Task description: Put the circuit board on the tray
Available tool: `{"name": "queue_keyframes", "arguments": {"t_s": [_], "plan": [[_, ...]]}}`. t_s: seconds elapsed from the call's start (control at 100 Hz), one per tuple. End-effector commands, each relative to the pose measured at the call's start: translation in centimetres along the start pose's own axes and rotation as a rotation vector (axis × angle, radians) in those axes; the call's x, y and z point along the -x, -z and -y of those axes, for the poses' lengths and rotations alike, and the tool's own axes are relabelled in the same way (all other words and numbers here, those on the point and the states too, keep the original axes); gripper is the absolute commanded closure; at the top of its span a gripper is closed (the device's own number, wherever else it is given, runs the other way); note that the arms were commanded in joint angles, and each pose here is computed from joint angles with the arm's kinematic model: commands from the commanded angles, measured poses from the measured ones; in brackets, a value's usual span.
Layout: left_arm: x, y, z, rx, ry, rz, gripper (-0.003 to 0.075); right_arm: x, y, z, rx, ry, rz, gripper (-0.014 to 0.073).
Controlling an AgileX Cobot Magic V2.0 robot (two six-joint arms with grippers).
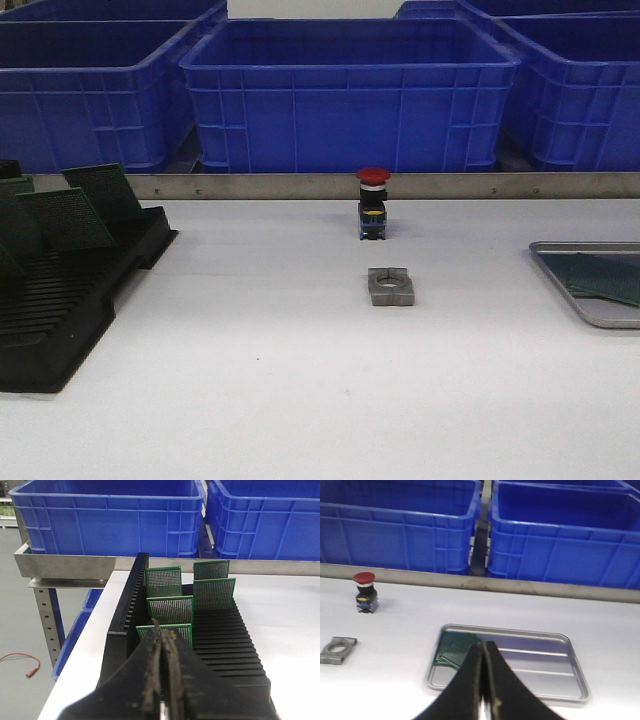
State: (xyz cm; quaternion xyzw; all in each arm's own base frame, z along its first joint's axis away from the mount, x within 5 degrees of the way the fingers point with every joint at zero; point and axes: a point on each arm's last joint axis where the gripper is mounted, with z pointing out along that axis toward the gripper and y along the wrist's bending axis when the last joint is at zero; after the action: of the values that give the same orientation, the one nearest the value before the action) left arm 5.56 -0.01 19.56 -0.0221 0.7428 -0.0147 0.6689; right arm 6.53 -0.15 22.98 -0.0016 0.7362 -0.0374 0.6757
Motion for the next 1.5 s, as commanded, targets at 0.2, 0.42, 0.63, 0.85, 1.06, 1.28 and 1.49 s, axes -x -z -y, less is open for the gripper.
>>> {"name": "queue_keyframes", "arguments": {"t_s": [0.2,0.42,0.63,0.85,1.06,1.28,1.49], "plan": [[-0.7,-0.1,-0.1,0.003,0.011,0.065,0.0741,1.5,0.1,0.7,-0.07,-0.034,0.263,0.0656],[-0.7,-0.1,-0.1,0.003,0.011,0.065,0.0741,-1.3,0.9,0.3,-0.047,-0.062,0.265,0.0656],[-0.7,-0.1,-0.1,0.003,0.011,0.065,0.0741,-1.6,1.1,0.2,-0.021,-0.053,0.249,0.0656],[-0.7,-0.1,-0.1,0.003,0.011,0.065,0.0741,-1.7,1.1,0.0,0.015,-0.047,0.241,0.0656],[-0.7,-0.1,-0.1,0.003,0.011,0.065,0.0741,-1.7,1.1,0.0,0.015,-0.047,0.241,0.0656],[-0.7,-0.1,-0.1,0.003,0.011,0.065,0.0741,-1.6,1.1,0.0,0.015,-0.047,0.241,0.0656],[-0.7,-0.1,-0.1,0.003,0.011,0.065,0.0741,-1.6,1.1,0.0,0.015,-0.047,0.241,0.0656]]}}
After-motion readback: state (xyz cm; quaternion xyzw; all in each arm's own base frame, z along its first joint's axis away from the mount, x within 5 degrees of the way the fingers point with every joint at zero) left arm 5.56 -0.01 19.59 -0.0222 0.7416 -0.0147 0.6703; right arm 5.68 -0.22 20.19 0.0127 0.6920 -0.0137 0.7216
